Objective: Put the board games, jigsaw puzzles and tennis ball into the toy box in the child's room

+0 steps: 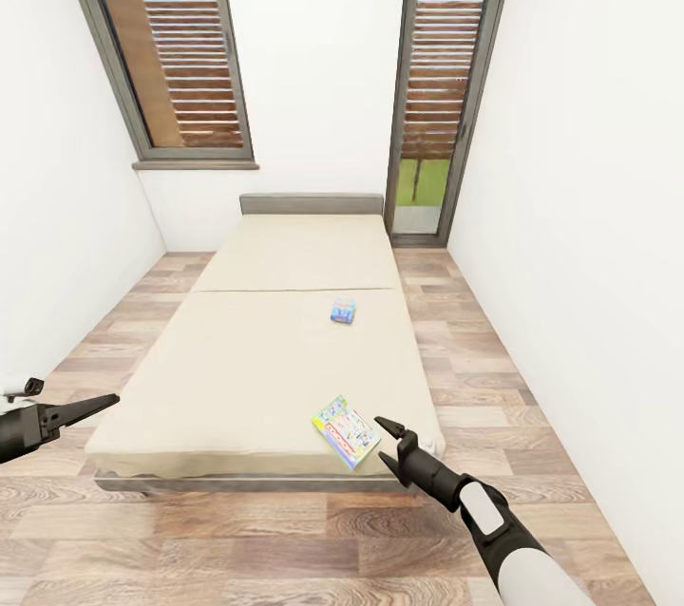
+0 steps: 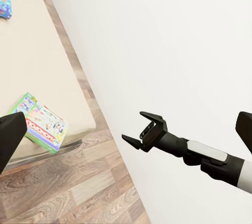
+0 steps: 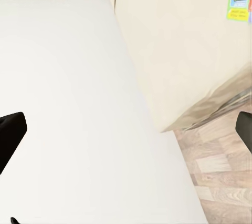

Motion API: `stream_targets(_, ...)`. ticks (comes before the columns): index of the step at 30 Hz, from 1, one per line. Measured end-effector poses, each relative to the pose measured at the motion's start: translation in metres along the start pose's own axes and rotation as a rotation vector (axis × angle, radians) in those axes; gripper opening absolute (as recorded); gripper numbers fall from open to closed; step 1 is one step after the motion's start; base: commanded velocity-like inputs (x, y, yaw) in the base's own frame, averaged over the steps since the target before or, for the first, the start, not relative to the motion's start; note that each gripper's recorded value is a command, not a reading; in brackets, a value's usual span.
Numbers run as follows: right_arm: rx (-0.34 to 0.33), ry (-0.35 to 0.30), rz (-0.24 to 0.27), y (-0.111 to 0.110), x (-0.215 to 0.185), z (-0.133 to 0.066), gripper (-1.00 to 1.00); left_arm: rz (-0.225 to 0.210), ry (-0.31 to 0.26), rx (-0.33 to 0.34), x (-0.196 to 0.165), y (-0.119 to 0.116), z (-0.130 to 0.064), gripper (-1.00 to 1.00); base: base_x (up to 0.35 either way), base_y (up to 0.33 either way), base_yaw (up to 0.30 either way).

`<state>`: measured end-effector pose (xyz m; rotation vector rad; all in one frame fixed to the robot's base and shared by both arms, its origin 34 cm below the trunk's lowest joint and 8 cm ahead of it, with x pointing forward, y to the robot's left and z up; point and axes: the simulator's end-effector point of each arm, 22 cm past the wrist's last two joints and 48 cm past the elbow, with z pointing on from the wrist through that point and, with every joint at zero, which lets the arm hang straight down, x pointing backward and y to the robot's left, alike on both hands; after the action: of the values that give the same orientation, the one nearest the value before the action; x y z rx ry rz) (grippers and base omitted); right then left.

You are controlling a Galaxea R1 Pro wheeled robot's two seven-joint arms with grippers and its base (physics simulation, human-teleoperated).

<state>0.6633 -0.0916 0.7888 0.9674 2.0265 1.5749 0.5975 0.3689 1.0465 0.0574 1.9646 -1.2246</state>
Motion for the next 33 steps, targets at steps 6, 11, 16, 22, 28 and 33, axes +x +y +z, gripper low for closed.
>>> stream_targets(6, 0.007, 0.000, -0.002, -0.008, 0.000, 0.004, 1.00, 0.000, 0.000, 0.001, 0.004, 0.006, 0.002, 1.00, 0.000, 0.000, 0.000)
stream_targets(11, 0.027, 0.001, -0.004, -0.018, 0.000, 0.007, 1.00, 0.000, 0.000, 0.001, 0.007, 0.011, 0.004, 1.00, 0.000, 0.000, 0.000)
stream_targets(16, 0.055, 0.001, -0.004, -0.030, -0.001, 0.010, 1.00, 0.000, -0.001, 0.001, 0.011, 0.016, 0.006, 1.00, 0.000, 0.000, 0.000)
stream_targets(22, 0.076, 0.002, -0.004, -0.042, -0.002, 0.012, 1.00, 0.001, -0.001, 0.001, 0.016, 0.022, 0.008, 1.00, 0.000, 0.000, 0.000)
stream_targets(28, 0.081, 0.003, -0.005, -0.050, -0.003, 0.015, 1.00, 0.001, 0.000, 0.001, 0.020, 0.028, 0.011, 1.00, 0.000, 0.000, 0.000)
stream_targets(33, 0.083, 0.003, -0.007, -0.057, -0.004, 0.018, 1.00, 0.001, 0.000, 0.000, 0.025, 0.033, 0.012, 1.00, 0.000, 0.000, 0.000)
